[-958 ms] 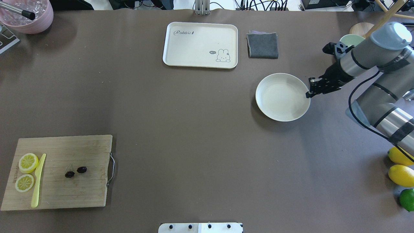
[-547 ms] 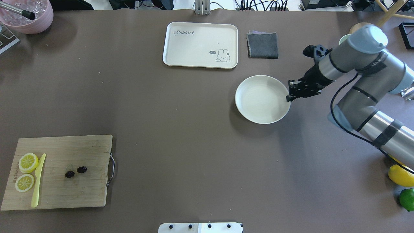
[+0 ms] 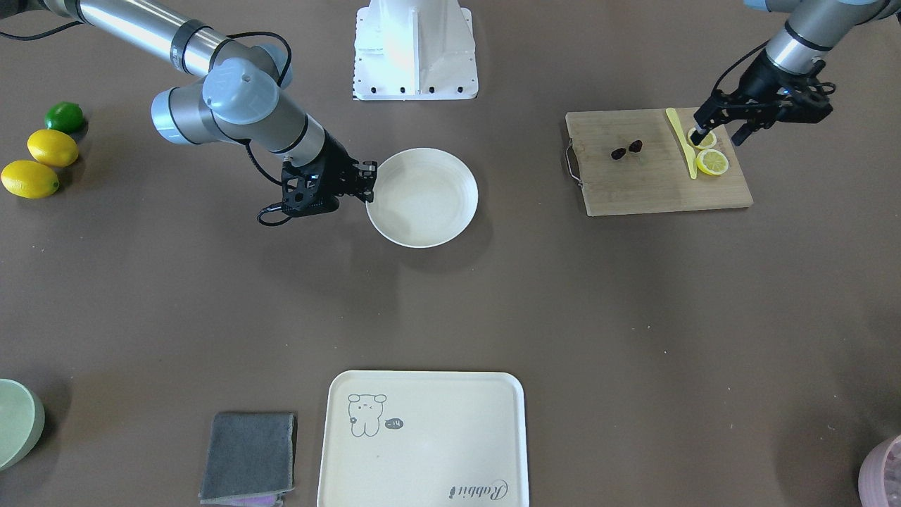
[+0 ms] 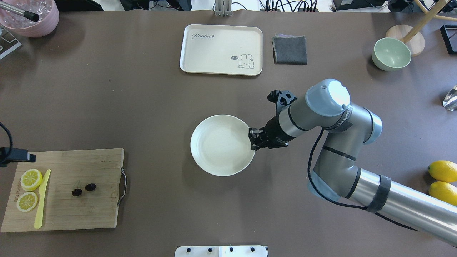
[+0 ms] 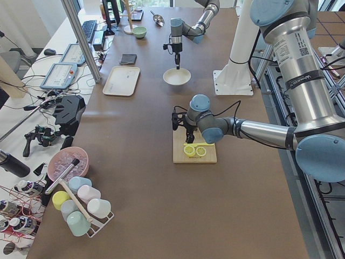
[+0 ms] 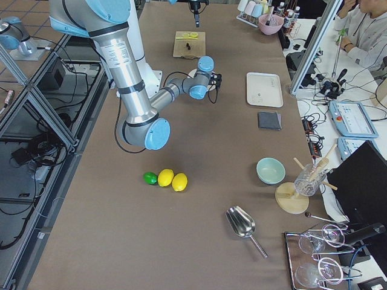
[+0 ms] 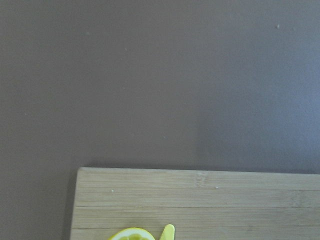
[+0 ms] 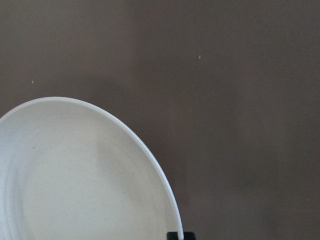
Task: Place red cherry on plate
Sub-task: 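Slide the white plate to table center with right gripper while left arm reaches board, then grasp the two dark cherries with the left gripper while the right gripper releases the plate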
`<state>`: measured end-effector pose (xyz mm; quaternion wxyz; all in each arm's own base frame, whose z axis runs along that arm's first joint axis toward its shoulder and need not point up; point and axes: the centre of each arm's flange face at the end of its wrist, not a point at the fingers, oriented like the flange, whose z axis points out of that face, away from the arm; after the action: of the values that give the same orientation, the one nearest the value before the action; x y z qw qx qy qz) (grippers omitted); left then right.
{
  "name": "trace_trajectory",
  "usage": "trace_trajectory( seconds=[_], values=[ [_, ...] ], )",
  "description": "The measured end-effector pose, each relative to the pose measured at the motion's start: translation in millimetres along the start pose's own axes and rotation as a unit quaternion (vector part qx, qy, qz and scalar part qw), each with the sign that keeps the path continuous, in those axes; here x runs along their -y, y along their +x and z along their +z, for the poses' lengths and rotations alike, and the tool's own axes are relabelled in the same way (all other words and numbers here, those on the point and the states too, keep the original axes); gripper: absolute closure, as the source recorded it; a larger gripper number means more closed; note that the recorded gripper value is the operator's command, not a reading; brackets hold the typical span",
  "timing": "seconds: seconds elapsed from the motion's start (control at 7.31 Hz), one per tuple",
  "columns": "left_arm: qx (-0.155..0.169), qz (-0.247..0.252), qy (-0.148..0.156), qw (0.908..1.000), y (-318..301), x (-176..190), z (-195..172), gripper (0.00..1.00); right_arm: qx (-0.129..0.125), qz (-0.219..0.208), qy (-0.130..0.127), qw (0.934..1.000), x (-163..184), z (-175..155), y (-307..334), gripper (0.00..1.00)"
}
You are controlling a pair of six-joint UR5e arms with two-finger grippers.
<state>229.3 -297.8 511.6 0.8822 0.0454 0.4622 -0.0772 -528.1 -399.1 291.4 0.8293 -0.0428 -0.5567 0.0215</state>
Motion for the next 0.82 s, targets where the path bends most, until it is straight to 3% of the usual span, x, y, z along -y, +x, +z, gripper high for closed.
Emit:
trace_trajectory(
  seconds=[0.27, 0.55, 0.68, 0.82],
  values=[
    [0.005, 0.022, -0.003, 0.9998, 34, -44, 32, 0.10, -0.003, -0.003, -0.001, 1.0000, -10, 9, -2, 1.00],
    [0.006, 0.033, 0.003, 0.9994, 49, -58, 52, 0.15, -0.005, -0.004, -0.003, 1.0000, -14, 13, -1, 1.00],
    [0.004, 0.036, 0.005, 0.9993, 55, -58, 59, 0.16, -0.005, -0.005, -0.004, 1.0000, -17, 15, -1, 0.47],
    [0.002, 0.037, 0.006, 0.9993, 59, -58, 64, 0.21, -0.003, -0.007, -0.003, 1.0000, -19, 15, -2, 0.01]
  ],
)
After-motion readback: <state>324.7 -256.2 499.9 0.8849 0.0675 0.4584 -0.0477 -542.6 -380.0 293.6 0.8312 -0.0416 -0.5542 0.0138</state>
